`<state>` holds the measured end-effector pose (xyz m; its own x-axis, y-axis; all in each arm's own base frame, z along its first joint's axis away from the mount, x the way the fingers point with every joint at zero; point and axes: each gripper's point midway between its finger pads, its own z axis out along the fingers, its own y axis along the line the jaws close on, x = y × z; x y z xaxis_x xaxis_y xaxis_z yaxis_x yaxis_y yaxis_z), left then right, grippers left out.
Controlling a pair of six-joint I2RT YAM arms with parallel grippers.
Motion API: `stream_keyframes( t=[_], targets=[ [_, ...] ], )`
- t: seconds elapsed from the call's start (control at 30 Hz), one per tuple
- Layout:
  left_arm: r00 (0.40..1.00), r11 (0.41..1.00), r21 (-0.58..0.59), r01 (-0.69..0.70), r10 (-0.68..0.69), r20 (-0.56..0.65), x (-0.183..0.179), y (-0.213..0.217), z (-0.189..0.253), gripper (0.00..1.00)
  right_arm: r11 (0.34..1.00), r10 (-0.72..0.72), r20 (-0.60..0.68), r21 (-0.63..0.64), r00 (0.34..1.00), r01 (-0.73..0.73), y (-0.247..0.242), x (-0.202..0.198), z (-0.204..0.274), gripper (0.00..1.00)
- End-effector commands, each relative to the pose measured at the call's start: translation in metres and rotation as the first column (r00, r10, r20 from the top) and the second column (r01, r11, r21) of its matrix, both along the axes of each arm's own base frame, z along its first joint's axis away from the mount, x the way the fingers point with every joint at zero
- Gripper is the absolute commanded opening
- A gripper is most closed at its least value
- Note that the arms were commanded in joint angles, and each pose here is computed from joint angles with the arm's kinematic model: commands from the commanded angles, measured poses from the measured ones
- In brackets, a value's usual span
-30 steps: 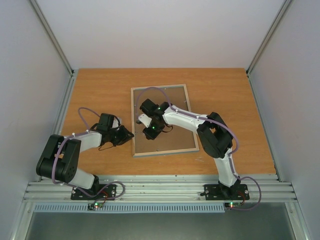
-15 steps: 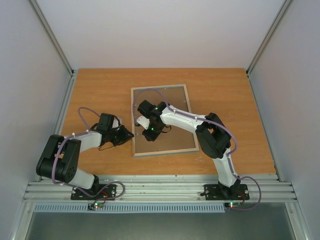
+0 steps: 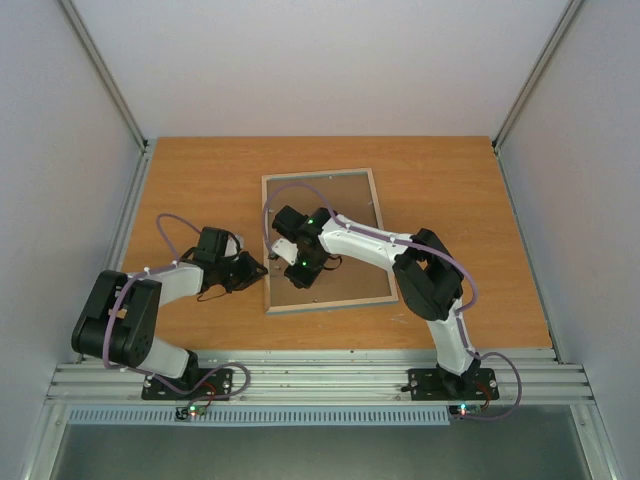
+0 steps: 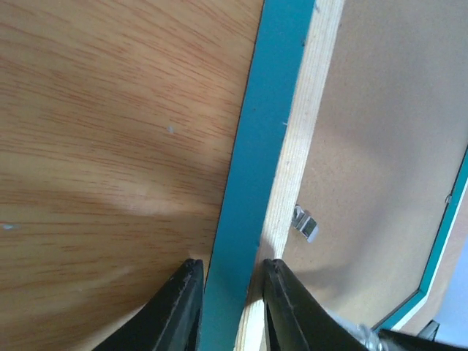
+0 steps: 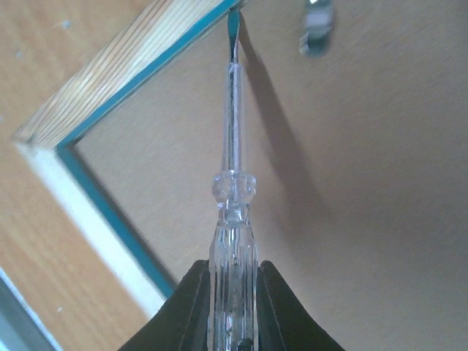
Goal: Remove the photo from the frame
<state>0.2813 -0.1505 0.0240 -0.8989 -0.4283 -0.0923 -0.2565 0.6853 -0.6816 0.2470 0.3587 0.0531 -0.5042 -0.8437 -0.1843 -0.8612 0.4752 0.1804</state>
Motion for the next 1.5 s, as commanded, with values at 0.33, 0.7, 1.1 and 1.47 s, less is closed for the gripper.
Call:
stream_keyframes(
  t=[0.33, 0.7, 1.1, 1.47],
  targets=[
    [0.998, 0.983, 0.184, -0.023, 0.013, 0.056, 0.024, 0.019, 0.023, 0.49, 0.987, -0.122, 0.060, 0.114, 0.991, 0.115, -0.034, -0.014, 0.036, 0.01],
    [0.998, 0.952, 0.304, 0.020, -0.039, 0.054, 0.071, 0.007, 0.018, 0.59, 0.943, -0.281, 0.092, 0.214, 0.955, 0.256, -0.059, 0.006, 0.042, 0.01],
    [0.993, 0.904, 0.413, 0.109, -0.118, -0.002, 0.081, -0.007, -0.003, 0.38, 0.920, -0.345, 0.093, 0.233, 0.934, 0.316, -0.078, 0.015, 0.035, 0.01],
    [0.983, 0.891, 0.420, 0.172, -0.185, -0.009, 0.055, -0.023, 0.003, 0.14, 0.905, -0.372, 0.097, 0.260, 0.923, 0.337, -0.075, 0.024, 0.041, 0.01]
  ],
)
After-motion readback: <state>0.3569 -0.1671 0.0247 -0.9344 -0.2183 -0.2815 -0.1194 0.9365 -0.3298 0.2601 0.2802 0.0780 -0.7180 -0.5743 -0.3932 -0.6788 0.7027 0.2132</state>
